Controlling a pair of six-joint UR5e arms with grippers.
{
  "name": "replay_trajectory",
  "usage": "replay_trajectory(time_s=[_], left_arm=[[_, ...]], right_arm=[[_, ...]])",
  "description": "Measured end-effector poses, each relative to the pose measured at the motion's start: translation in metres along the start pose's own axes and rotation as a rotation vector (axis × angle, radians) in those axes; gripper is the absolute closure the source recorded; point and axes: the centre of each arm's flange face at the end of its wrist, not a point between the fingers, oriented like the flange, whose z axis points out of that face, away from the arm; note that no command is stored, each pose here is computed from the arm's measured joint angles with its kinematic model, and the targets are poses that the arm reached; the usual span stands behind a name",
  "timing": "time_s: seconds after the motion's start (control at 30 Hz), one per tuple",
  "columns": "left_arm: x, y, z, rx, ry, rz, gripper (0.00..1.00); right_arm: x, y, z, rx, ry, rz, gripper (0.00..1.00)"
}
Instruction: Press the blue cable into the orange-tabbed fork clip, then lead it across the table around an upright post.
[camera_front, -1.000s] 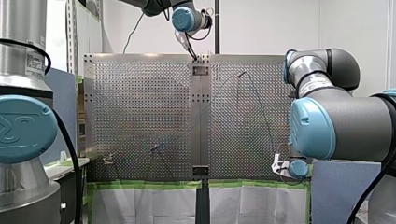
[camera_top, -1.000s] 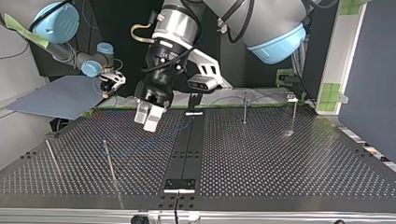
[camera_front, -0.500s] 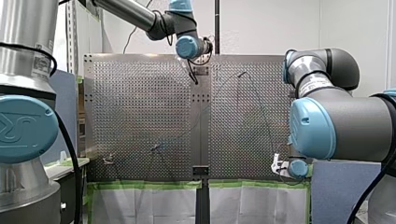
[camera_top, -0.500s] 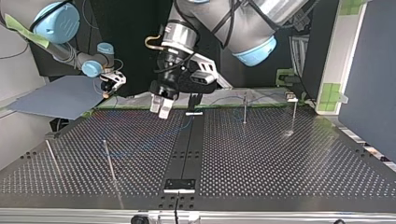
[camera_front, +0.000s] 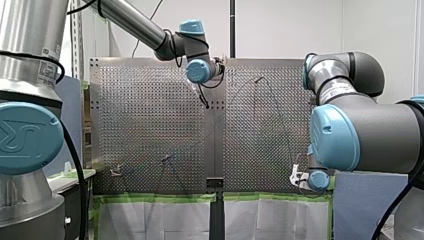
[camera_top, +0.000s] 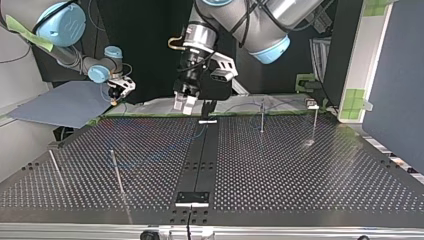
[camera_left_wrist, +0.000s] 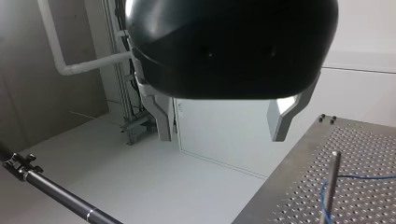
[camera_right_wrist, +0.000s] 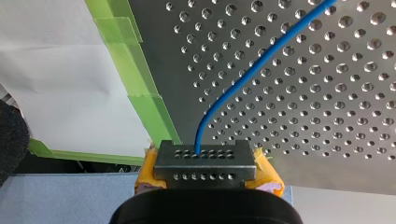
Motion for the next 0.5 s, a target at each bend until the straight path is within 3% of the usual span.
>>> replay_trajectory(time_s=[0.5], left_arm=[[0.03,0.036,-0.034,-0.007,-0.004,0.003,0.0]], right_arm=[[-0.001,-0.003,0.0,0.006,-0.002,-0.001,1.0]])
